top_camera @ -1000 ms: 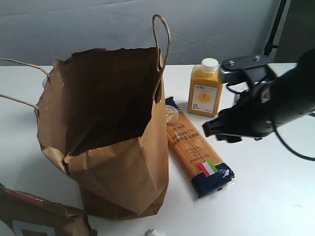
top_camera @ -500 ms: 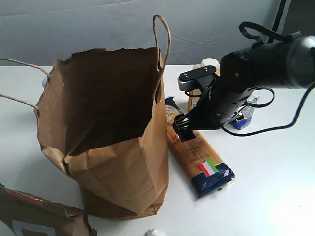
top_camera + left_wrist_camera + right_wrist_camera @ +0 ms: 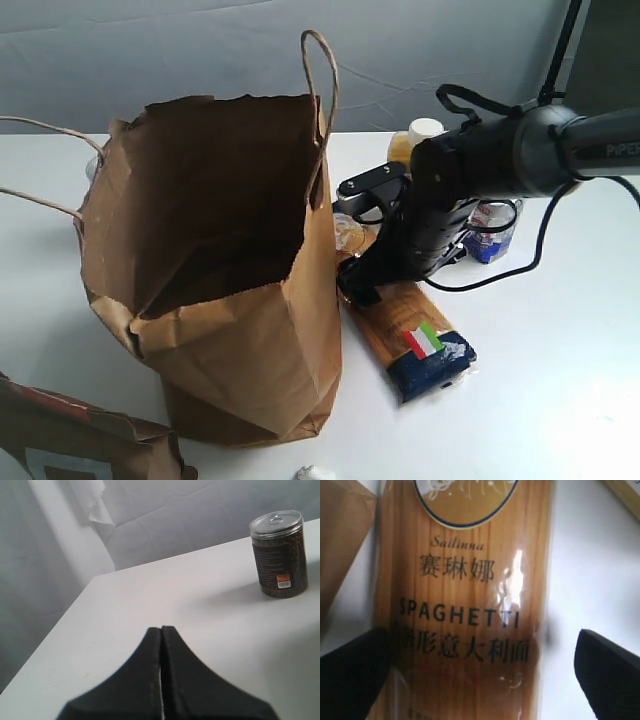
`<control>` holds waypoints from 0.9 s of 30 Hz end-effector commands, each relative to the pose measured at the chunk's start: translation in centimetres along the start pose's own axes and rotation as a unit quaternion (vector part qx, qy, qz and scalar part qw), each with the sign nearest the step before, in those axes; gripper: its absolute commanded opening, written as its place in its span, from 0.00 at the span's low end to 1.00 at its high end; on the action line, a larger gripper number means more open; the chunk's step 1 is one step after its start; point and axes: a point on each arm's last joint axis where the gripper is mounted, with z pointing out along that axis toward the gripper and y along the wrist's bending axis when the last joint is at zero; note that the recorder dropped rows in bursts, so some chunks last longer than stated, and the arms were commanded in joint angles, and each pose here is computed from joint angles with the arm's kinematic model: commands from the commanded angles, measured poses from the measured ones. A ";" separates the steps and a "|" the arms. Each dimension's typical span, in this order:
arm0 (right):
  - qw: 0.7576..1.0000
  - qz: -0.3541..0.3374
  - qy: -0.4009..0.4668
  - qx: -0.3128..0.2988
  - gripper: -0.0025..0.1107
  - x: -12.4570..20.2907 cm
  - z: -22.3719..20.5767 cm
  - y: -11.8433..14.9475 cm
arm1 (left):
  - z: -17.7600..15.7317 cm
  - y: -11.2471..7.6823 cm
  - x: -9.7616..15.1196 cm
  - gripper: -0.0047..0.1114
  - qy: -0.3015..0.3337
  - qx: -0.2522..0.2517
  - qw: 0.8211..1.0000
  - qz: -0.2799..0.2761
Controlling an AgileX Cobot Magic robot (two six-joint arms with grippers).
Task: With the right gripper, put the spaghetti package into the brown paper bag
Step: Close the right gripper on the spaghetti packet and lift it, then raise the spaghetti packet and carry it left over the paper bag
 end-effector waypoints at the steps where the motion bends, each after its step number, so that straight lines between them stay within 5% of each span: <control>1: 0.999 -0.023 0.025 0.000 0.83 0.5 1.9 0.5 | 0.1 -0.1 0.1 0.04 0.000 0.002 1.000 -0.004; 3: 0.999 -0.030 0.045 -0.002 0.80 0.9 2.4 0.7 | 0.1 -0.1 0.1 0.04 0.000 0.002 1.000 -0.004; 5: 0.998 -0.032 0.057 -0.001 0.67 1.1 2.4 0.7 | 0.1 -0.1 0.1 0.04 0.000 0.002 1.000 -0.004; 9: 0.996 -0.024 0.082 -0.001 0.02 1.7 1.8 0.5 | 0.1 -0.1 0.1 0.04 0.000 0.002 1.000 -0.004; 19: 0.994 0.076 -0.081 0.001 0.02 4.5 -4.7 -0.6 | 0.1 -0.1 0.1 0.04 0.000 0.002 1.000 -0.004; 27: 0.951 0.157 -0.263 -0.029 0.02 8.3 -15.0 -0.4 | 0.1 -0.1 0.1 0.04 0.000 0.002 1.000 -0.004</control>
